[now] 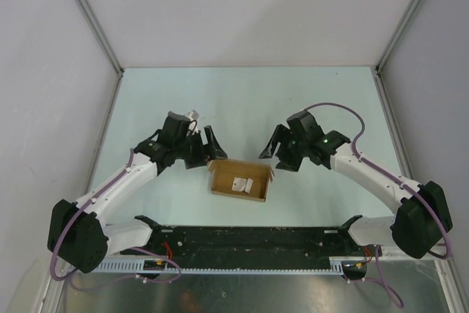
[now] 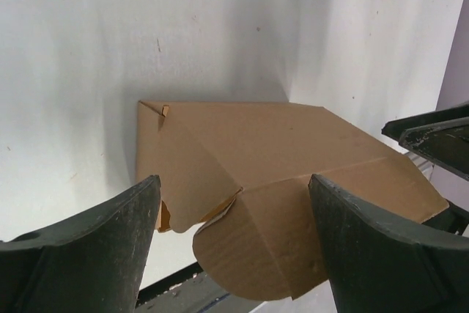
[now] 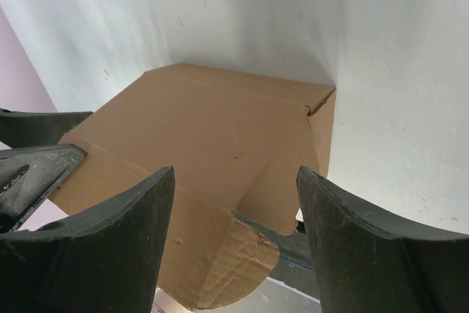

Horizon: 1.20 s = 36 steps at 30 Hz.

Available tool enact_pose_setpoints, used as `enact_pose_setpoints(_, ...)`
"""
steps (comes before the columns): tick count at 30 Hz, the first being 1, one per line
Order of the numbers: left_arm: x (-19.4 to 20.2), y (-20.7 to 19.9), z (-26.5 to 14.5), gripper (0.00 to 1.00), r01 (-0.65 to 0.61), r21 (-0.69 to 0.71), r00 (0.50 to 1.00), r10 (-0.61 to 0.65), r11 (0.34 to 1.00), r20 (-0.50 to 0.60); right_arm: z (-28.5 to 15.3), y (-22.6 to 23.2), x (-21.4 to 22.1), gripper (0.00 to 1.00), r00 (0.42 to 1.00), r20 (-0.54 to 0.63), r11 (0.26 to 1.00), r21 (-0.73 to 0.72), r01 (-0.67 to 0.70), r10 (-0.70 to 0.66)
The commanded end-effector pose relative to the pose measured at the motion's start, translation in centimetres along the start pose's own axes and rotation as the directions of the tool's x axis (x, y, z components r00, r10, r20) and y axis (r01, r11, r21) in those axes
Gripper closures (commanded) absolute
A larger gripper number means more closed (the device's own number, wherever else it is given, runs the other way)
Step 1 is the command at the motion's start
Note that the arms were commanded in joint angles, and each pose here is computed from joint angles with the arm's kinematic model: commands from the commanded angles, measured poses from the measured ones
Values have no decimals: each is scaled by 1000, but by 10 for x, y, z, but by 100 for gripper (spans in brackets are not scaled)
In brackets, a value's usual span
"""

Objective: Fold the paper box

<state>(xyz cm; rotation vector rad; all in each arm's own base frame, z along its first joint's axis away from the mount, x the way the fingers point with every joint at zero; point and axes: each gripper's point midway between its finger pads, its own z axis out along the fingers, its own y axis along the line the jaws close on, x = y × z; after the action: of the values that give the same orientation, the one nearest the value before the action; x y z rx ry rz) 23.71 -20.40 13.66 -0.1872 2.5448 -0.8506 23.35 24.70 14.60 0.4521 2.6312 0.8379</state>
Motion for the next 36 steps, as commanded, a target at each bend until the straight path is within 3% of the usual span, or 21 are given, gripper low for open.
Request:
enact_pose_setpoints(1,5,-9,-7,13,-19,55,1000,19,998,-4,-8,4,7,27,1000,-14,1000,-28,-7,7)
enact_pose_setpoints(16,13,-12,-8,13,-24,72,999,25,997,-20,-1,8,30,27,989,-80,987,-96,-131,123)
enact_pose_setpoints(36,29,-34,-7,20,-22,129,998,29,991,-55,6,25,38,30,986,-126,980,-154,-129,110)
